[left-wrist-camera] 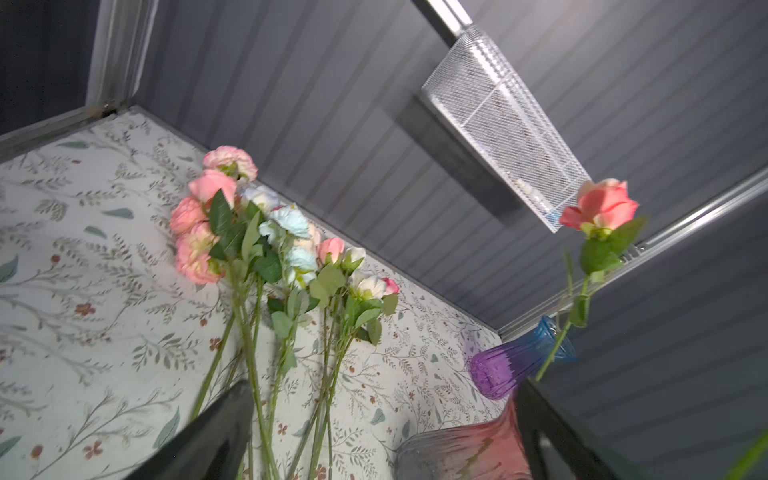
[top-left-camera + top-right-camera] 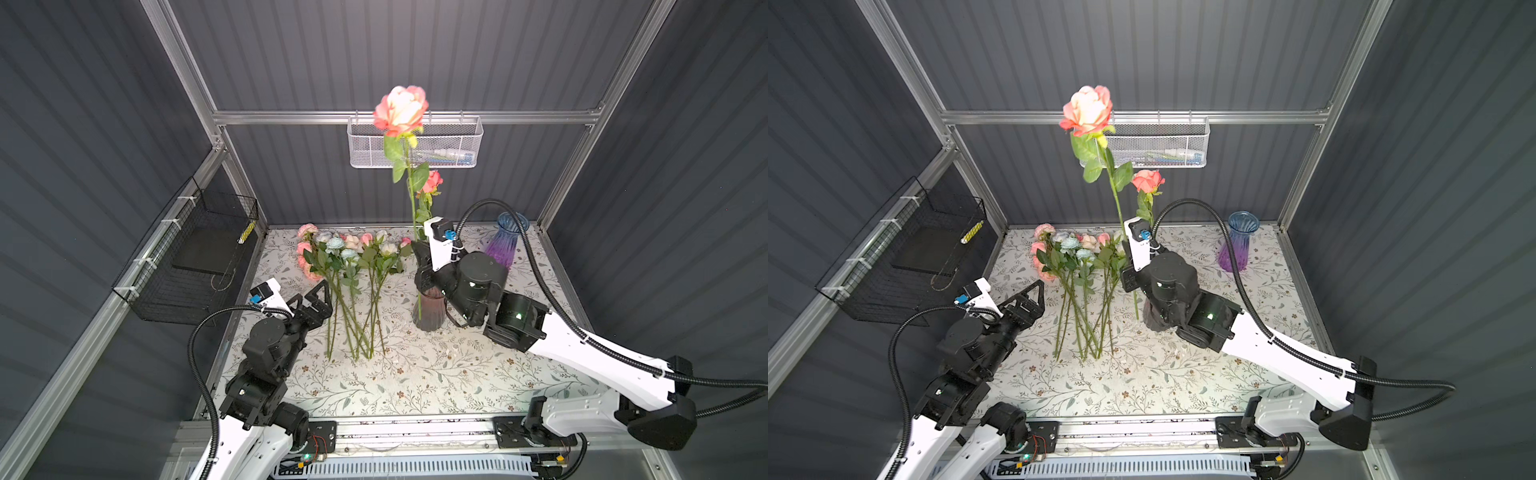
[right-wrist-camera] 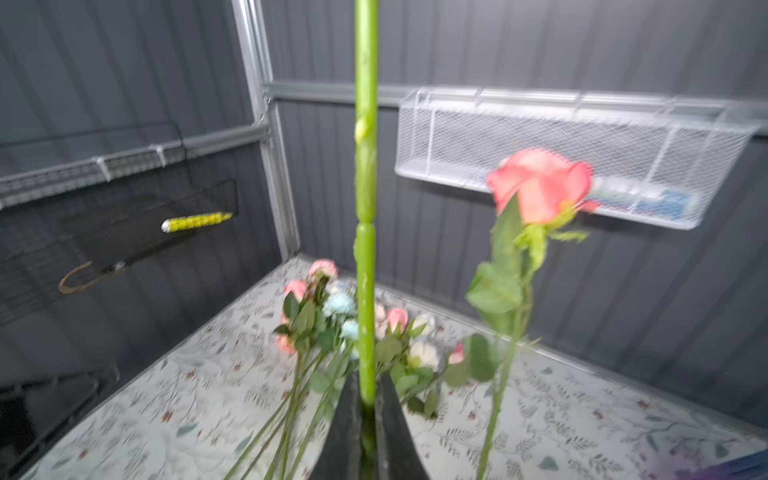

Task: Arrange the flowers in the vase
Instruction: 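Open the left gripper while the right lifts the rose toward the pink vase, then lower the pink rose stem into the pink vase with the right gripper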

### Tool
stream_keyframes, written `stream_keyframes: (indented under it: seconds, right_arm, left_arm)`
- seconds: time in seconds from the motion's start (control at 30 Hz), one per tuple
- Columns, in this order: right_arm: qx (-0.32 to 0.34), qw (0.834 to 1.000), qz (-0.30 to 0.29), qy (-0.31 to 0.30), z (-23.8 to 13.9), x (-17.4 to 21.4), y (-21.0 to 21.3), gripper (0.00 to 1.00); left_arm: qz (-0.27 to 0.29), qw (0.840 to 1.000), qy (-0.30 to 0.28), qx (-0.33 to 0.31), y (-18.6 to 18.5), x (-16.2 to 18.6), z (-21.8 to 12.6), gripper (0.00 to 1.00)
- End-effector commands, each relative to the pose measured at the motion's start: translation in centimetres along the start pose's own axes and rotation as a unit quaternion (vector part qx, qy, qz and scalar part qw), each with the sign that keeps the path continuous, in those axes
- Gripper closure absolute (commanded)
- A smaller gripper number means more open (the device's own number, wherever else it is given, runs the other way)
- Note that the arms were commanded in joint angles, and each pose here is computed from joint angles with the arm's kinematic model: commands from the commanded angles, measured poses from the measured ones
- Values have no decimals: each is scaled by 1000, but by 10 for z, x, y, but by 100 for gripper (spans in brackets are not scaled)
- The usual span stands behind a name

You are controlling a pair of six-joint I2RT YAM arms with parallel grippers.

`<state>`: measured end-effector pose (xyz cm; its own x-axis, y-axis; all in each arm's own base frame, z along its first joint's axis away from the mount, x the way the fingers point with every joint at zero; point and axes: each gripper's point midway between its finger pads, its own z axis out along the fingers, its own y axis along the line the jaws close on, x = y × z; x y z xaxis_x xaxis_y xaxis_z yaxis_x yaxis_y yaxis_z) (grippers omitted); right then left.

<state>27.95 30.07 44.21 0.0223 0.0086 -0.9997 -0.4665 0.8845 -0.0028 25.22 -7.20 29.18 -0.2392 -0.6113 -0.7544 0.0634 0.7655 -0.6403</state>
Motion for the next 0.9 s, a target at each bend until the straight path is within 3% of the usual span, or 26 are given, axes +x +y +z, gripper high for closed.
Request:
stream_keyframes:
  seconds: [0.0,0.23,0.57,0.87]
  right_arm:
    - [92,992,-16,-91,-8,-39,-36,95]
    - [169,978,-16,-122,-2,-22,-73,96]
    - [193,979,-1,-66,26,37,-86,94]
    - [193,980,37,10,18,109,-90,90]
  left_arm:
    - [-33,999,6,-30,15,11,7,1]
    - [-39,998,35,-25,14,26,20,1]
    - [-45,998,42,-15,13,31,21,1]
    - [-49,997,51,-19,19,40,23,1]
